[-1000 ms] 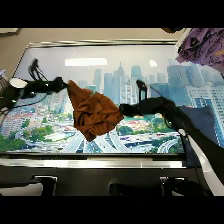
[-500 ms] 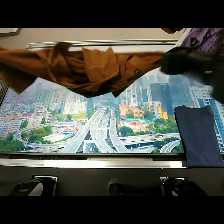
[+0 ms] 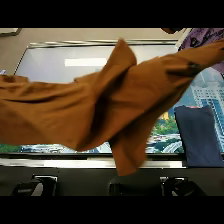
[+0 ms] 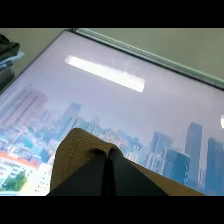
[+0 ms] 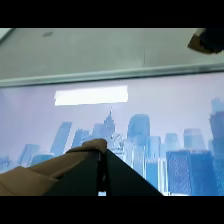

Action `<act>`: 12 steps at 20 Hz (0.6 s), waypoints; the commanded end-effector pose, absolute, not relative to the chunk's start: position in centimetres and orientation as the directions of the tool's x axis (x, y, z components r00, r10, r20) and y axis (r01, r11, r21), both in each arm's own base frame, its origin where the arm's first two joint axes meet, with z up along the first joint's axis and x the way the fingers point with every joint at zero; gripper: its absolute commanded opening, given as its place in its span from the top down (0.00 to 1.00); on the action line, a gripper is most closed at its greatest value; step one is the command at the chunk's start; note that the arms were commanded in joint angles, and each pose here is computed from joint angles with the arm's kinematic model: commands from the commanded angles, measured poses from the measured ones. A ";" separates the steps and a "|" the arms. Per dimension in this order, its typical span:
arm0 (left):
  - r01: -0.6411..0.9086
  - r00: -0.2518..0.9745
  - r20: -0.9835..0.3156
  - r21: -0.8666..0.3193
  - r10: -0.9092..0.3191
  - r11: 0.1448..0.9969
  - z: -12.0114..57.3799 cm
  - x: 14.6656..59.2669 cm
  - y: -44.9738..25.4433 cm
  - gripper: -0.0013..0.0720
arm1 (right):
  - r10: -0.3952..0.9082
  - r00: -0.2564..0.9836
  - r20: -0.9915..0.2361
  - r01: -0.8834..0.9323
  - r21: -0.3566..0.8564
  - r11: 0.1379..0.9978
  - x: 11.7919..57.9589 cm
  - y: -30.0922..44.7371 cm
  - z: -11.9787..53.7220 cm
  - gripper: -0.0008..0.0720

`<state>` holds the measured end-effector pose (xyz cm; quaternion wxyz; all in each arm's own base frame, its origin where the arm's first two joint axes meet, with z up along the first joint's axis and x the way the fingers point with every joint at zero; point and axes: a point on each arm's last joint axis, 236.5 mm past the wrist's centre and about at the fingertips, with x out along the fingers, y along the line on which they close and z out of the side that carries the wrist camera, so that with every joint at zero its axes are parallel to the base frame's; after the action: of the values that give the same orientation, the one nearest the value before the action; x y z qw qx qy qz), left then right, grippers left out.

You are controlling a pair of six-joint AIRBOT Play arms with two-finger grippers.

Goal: Fold the clothes and pants, and hang the long-sleeved shirts on hangers.

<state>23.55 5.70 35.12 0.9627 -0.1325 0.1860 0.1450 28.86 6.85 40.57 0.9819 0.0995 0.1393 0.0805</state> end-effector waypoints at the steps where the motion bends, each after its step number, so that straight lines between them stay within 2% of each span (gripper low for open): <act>1: -0.327 0.801 -0.576 -0.192 0.163 0.925 27.5 26.1 4.6 0.96 | 0.228 0.833 -0.504 -0.104 0.263 0.959 32.6 10.3 33.2 0.95; 3: -0.321 0.720 -0.687 -0.204 0.099 0.925 20.3 28.9 3.6 0.96 | 0.238 0.685 -0.689 -0.079 0.255 0.964 36.2 13.2 25.8 0.95; 6: -0.339 0.616 -0.786 -0.211 0.047 0.917 9.2 32.1 3.0 0.96 | 0.214 0.492 -0.844 -0.039 0.224 0.974 41.3 16.4 14.9 0.95; 9: -0.370 0.515 -0.857 -0.197 0.024 0.908 0.5 33.4 2.8 0.96 | 0.174 0.390 -0.904 -0.005 0.187 0.982 45.9 18.1 4.9 0.95; 12: -0.393 0.414 -0.910 -0.166 0.013 0.905 -4.6 33.8 2.8 0.96 | 0.180 0.379 -0.908 0.080 0.226 0.971 48.6 19.4 -0.9 0.95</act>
<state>33.47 3.11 1.06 0.8454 -0.1709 0.4917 0.1199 46.15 17.83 5.73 0.8377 0.0845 0.5375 0.0471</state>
